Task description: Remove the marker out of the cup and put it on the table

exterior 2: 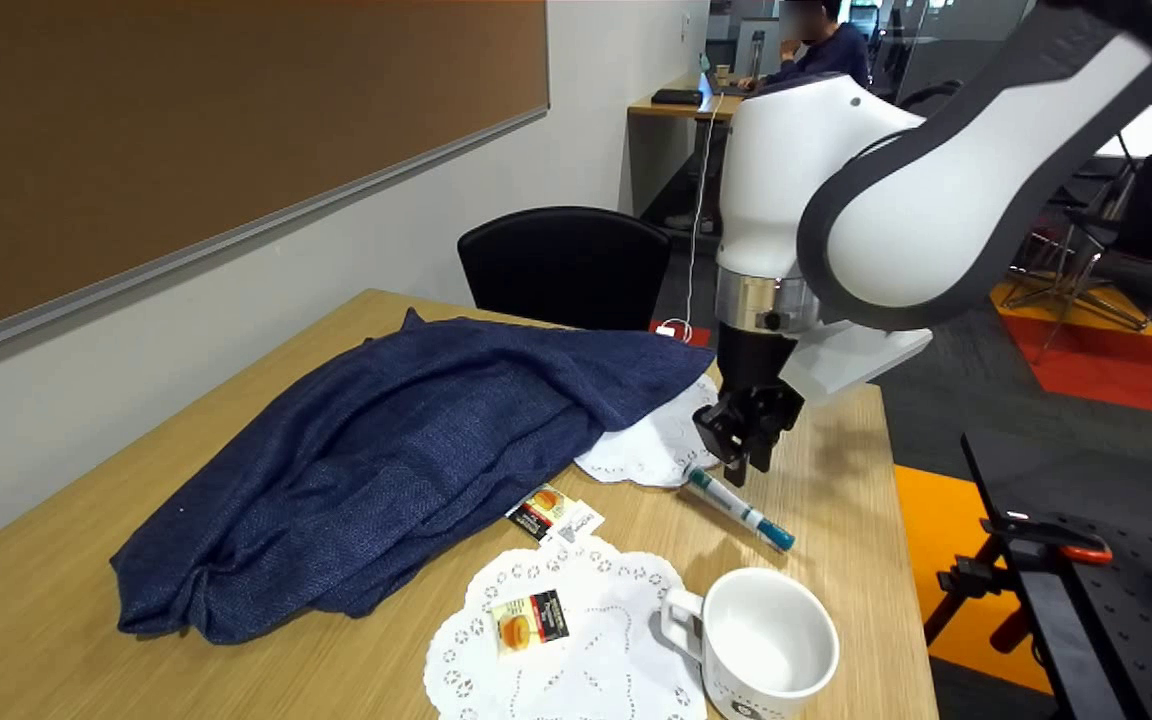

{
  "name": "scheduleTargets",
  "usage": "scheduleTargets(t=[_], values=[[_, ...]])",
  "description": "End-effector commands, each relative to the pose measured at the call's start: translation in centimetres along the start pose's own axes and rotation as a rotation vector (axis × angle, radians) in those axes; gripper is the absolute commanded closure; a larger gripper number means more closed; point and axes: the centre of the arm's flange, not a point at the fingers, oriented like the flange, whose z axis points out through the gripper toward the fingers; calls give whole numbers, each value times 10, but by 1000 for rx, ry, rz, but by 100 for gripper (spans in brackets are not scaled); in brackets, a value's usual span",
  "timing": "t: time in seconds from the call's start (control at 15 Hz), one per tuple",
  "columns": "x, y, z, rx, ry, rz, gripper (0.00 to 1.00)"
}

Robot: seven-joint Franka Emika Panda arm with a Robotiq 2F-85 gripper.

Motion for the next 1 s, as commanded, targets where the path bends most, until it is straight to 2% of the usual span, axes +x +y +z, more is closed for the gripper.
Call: scheduleTargets(t=[0.0, 0.27, 0.67, 0.93], values=[[9, -7, -2, 5, 12, 24, 31], [-4, -11, -20, 5, 43, -4, 1], [-44, -16, -77, 10, 126, -63, 0], [-69, -9, -118, 0, 228, -47, 0]])
